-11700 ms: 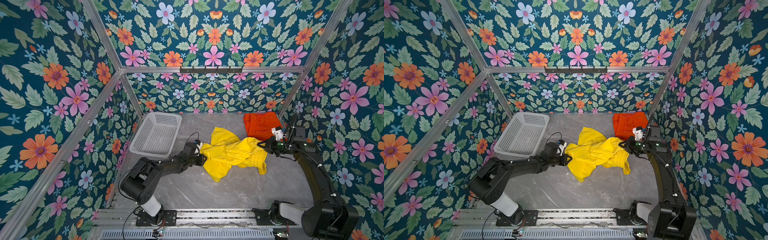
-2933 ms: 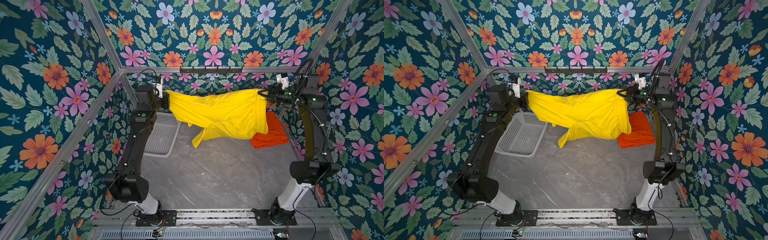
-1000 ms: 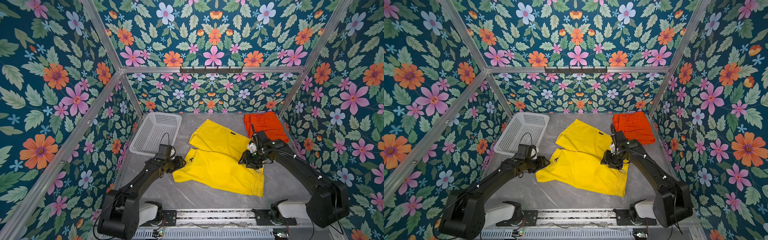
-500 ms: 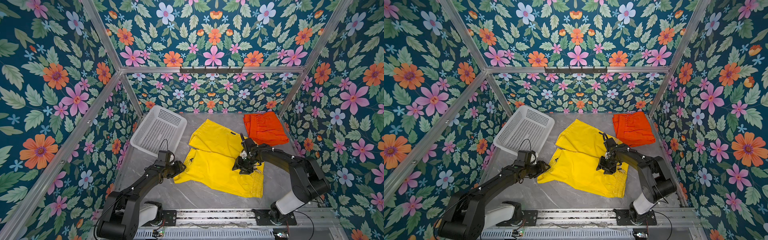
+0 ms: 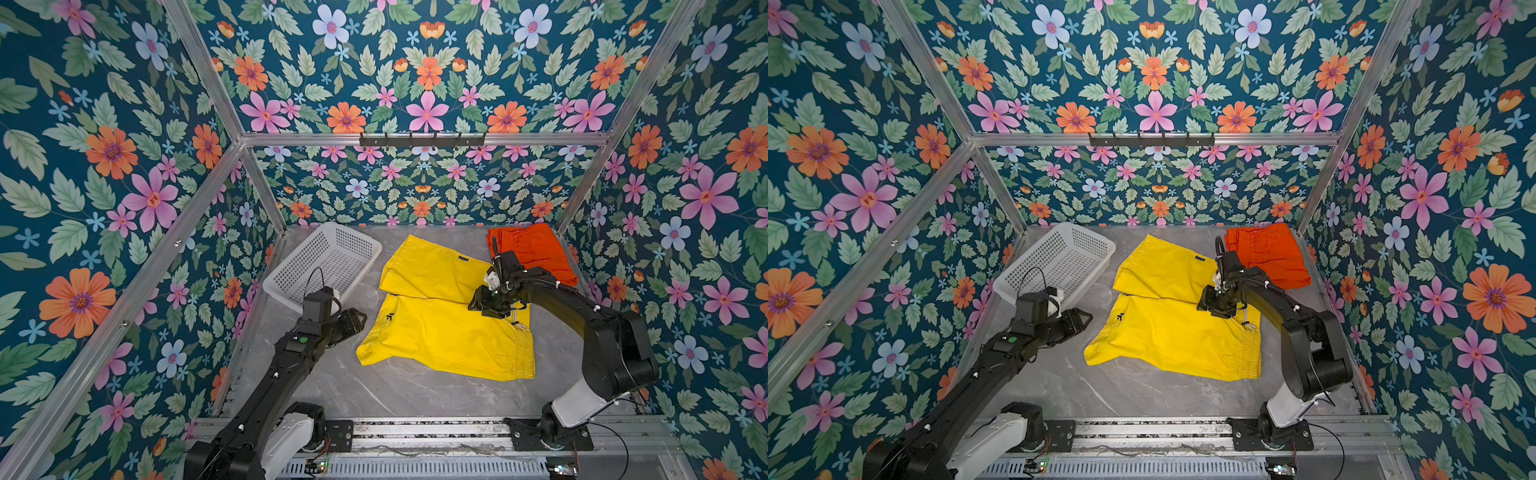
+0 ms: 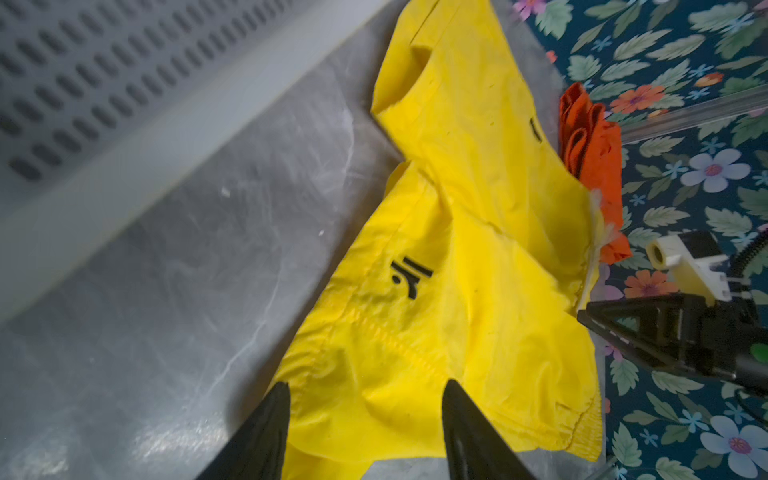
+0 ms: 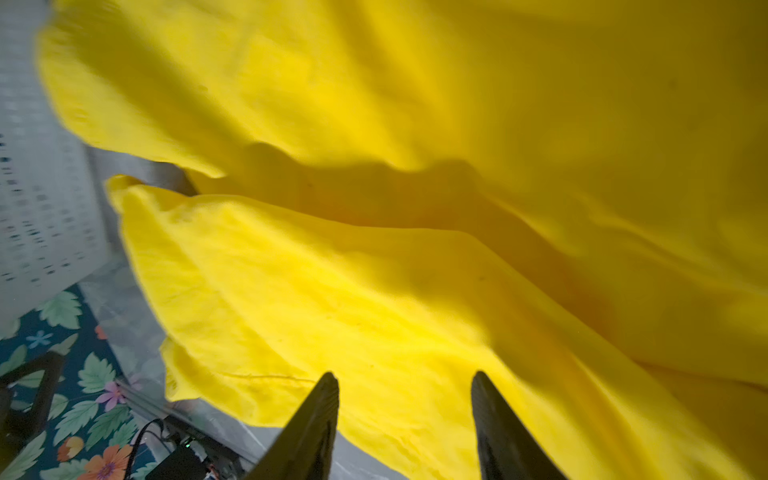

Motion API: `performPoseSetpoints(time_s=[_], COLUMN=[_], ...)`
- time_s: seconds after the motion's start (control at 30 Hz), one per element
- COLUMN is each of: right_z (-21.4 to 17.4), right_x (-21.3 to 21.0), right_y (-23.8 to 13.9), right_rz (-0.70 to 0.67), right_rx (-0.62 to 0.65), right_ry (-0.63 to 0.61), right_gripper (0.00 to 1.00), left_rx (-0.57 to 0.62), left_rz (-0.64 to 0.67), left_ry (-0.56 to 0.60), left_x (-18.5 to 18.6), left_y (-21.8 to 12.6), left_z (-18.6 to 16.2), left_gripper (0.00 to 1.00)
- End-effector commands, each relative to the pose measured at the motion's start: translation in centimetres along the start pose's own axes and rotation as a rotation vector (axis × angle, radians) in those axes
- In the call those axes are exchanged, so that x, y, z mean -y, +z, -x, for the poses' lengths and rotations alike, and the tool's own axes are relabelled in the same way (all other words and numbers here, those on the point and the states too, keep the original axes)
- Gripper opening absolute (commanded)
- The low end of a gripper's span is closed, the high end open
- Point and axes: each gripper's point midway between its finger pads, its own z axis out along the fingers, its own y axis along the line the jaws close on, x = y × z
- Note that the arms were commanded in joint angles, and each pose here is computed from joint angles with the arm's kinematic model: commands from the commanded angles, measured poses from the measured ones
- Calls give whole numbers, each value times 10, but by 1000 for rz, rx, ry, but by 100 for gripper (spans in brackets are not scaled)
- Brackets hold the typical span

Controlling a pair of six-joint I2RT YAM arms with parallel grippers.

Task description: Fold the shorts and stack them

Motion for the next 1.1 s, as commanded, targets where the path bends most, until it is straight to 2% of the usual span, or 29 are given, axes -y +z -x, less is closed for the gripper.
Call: performPoseSetpoints(time_s=[0.0, 0.13, 0.3, 0.6, 0.77, 0.87, 1.0, 1.07], right_z=[-9, -16, -22, -44, -48, -48, -44, -46], right_x=[-16, -41, -41, -25, -17, -15, -26, -39], right_y=[-15, -18, -11, 6, 7, 8, 3, 0], right_rz=[23, 62, 85, 90, 68, 56, 97, 104], right_rx=[4, 26, 21, -35, -28, -28, -3, 18], right_ry=[-80, -151, -124, -64, -43, -35, -53, -120], right_gripper=[52, 52, 52, 53, 53, 53, 53, 53], left_rx=[76, 5, -113, -183, -99, -60, -56, -63], left_rz=[78, 75, 24, 121, 209, 200, 93, 29], left_ry=[165, 266, 309, 299, 287, 273, 254, 216], left_x=[5, 20, 35, 0, -23, -23, 4, 18], left_y=[0, 30, 87, 158, 167, 165, 144, 124], left_z=[38, 63, 66, 89, 131, 152, 151, 136], left_gripper=[63, 62, 61, 62, 63, 63, 62, 61])
